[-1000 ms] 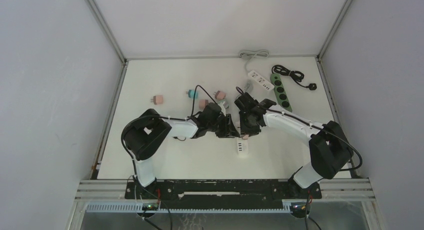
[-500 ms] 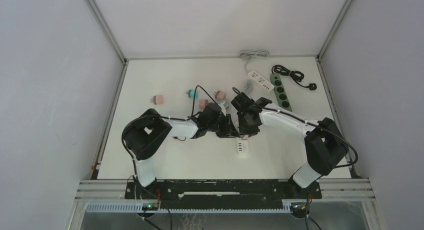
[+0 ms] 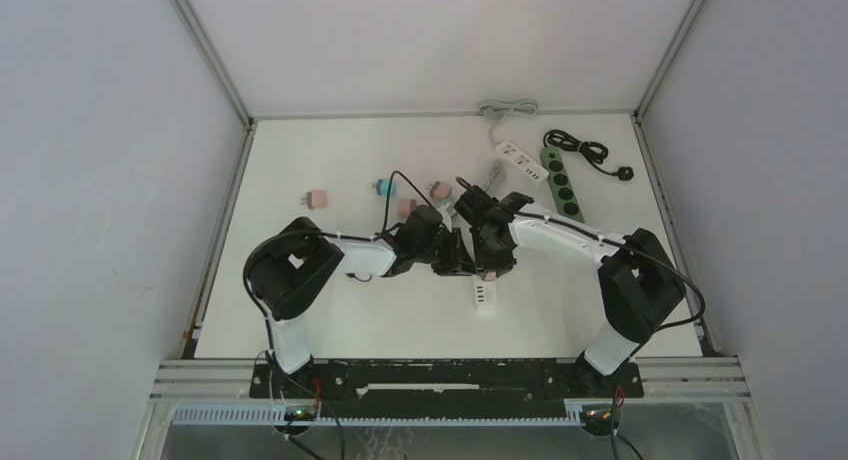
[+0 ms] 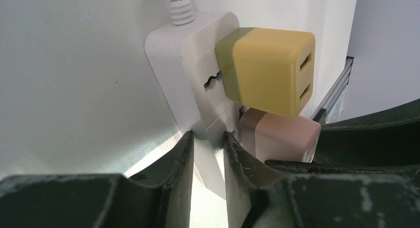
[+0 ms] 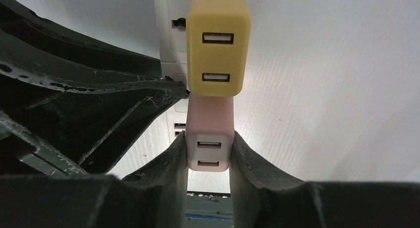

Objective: Insert the plug
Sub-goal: Insert the plug into the socket.

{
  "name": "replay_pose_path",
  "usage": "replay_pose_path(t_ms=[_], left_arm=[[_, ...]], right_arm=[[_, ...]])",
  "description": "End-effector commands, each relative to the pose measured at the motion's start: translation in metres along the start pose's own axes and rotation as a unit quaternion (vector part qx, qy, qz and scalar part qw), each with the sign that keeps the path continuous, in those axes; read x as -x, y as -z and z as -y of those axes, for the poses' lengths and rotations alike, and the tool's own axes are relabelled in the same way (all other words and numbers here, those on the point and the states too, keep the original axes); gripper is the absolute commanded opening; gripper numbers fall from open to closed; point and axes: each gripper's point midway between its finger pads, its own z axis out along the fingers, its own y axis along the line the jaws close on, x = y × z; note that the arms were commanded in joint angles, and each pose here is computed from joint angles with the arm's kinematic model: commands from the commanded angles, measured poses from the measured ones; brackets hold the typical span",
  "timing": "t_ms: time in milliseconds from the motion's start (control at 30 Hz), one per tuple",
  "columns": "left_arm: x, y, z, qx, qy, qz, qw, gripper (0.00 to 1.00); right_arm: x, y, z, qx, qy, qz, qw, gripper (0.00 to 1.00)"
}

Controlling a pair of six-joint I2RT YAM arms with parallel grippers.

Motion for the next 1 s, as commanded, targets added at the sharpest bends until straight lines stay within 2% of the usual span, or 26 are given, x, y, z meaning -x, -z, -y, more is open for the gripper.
replay_pose_path(t_ms=[0, 967], left_arm=[[0.010, -0.004, 0.014, -0.022, -0.006, 0.017, 1.000, 0.30], [0.008, -0.005, 0.014, -0.026, -0.004, 0.013, 1.000, 0.27]], right_arm=[[-0.003, -0.032, 0.001, -0.010, 0.002, -0.018, 1.000, 0.00], [0.023, -0.061, -0.008, 0.016, -0.009, -0.048, 0.999, 0.00]])
